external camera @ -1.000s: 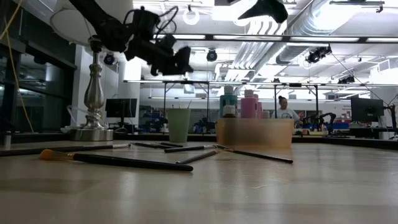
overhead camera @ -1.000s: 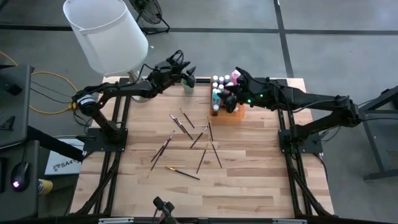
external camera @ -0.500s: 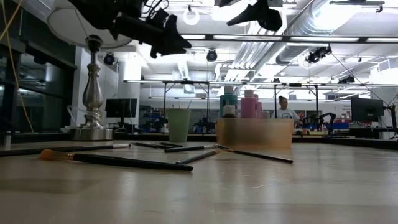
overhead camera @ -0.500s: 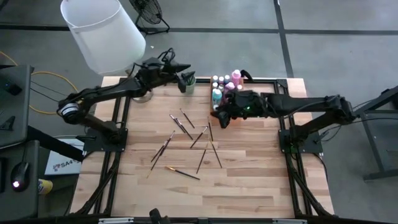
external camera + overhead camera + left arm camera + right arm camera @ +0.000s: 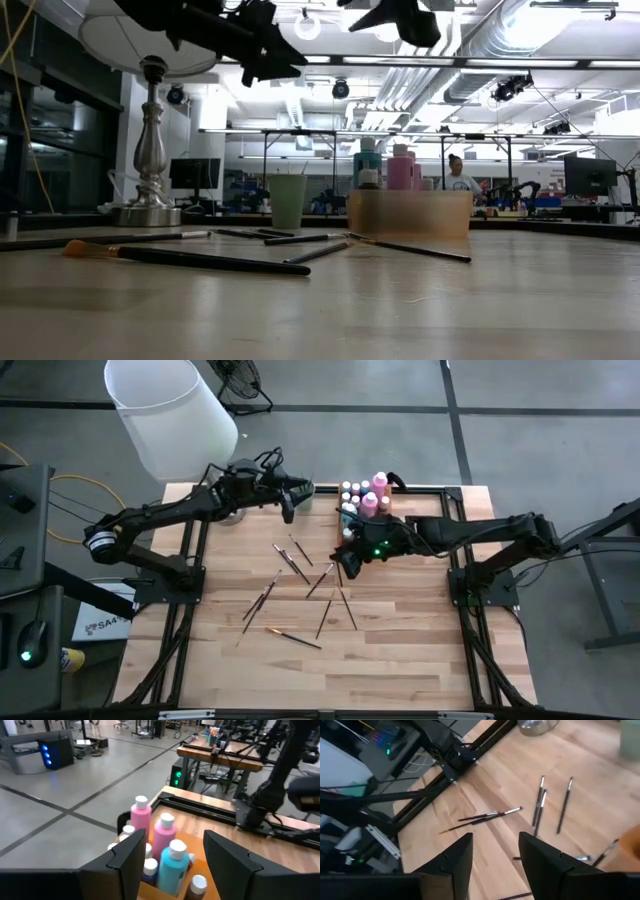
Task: Pick & Place Paint Supplies
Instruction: Put the yellow paint brush into the green cup
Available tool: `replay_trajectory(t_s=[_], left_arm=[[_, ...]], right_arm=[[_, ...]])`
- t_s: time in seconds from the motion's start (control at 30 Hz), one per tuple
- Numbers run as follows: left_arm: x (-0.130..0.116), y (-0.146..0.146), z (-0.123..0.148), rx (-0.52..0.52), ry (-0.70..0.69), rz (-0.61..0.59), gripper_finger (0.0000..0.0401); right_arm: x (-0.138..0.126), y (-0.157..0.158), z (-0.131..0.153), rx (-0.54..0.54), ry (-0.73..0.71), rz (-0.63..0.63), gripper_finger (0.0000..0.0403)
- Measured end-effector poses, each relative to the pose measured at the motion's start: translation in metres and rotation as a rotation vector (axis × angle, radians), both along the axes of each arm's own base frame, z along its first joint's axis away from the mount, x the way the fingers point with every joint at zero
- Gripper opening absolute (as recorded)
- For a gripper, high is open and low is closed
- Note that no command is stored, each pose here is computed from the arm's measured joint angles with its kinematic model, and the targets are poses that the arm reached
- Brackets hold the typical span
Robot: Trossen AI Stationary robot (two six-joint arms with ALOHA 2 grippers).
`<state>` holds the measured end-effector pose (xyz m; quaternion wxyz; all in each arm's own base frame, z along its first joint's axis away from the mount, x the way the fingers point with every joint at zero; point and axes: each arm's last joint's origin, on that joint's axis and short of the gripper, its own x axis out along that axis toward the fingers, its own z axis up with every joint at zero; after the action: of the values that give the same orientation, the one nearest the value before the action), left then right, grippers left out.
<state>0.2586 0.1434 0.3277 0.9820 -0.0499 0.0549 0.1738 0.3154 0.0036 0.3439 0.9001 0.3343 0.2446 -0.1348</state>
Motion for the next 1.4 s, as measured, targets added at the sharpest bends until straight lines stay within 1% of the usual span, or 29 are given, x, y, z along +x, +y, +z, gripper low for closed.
replay_trajectory(t_s=[0.07, 0.17, 0.27, 0.37, 0.43, 0.53, 0.7, 0.8, 0.87, 0.97, 1.07, 1.13, 1.27, 1.4], left_arm=[[0.002, -0.003, 0.0, -0.002, 0.003, -0.014, 0.0196], [0.005, -0.009, 0.0, -0.001, 0.001, -0.036, 0.0196], [0.008, -0.014, 0.0, -0.001, 0.001, -0.055, 0.0196], [0.008, -0.016, 0.0, -0.001, 0.001, -0.063, 0.0196], [0.008, -0.016, 0.0, -0.001, 0.001, -0.062, 0.0196], [0.008, -0.016, -0.001, -0.006, 0.004, -0.061, 0.0196], [0.008, -0.016, -0.001, -0.008, 0.005, -0.066, 0.0196], [0.008, -0.016, -0.001, -0.01, 0.006, -0.074, 0.0196], [0.008, -0.016, -0.001, -0.01, 0.006, -0.076, 0.0196], [0.008, -0.016, -0.001, -0.011, 0.007, -0.076, 0.0196], [0.008, -0.016, -0.001, -0.012, 0.009, -0.076, 0.0196], [0.008, -0.016, -0.002, -0.014, 0.013, -0.076, 0.0196], [0.008, -0.016, -0.004, -0.023, 0.029, -0.075, 0.0196], [0.008, -0.017, -0.005, -0.03, 0.044, -0.075, 0.0196]], right_arm=[[-0.001, 0.003, 0.009, -0.041, -0.001, 0.005, 0.0143], [-0.001, 0.009, 0.025, -0.098, -0.038, -0.005, 0.0131], [-0.006, 0.014, 0.033, -0.132, -0.011, -0.033, 0.0123], [-0.011, 0.018, 0.033, -0.136, 0.054, -0.057, 0.012], [-0.014, 0.02, 0.029, -0.107, 0.095, -0.071, 0.012], [-0.011, 0.024, 0.015, -0.061, 0.2, -0.063, 0.012], [0.004, 0.028, -0.022, 0.035, 0.424, -0.016, 0.012], [0.014, 0.026, -0.043, 0.106, 0.514, -0.047, 0.012], [0.022, 0.022, -0.058, 0.149, 0.572, -0.102, 0.012], [0.035, 0.016, -0.078, 0.184, 0.613, -0.152, 0.012], [0.048, 0.012, -0.096, 0.213, 0.636, -0.143, 0.012], [0.056, 0.009, -0.108, 0.208, 0.633, -0.136, 0.012], [0.07, 0.007, -0.121, 0.202, 0.598, -0.125, 0.012], [0.075, 0.005, -0.133, 0.213, 0.613, -0.14, 0.012]])
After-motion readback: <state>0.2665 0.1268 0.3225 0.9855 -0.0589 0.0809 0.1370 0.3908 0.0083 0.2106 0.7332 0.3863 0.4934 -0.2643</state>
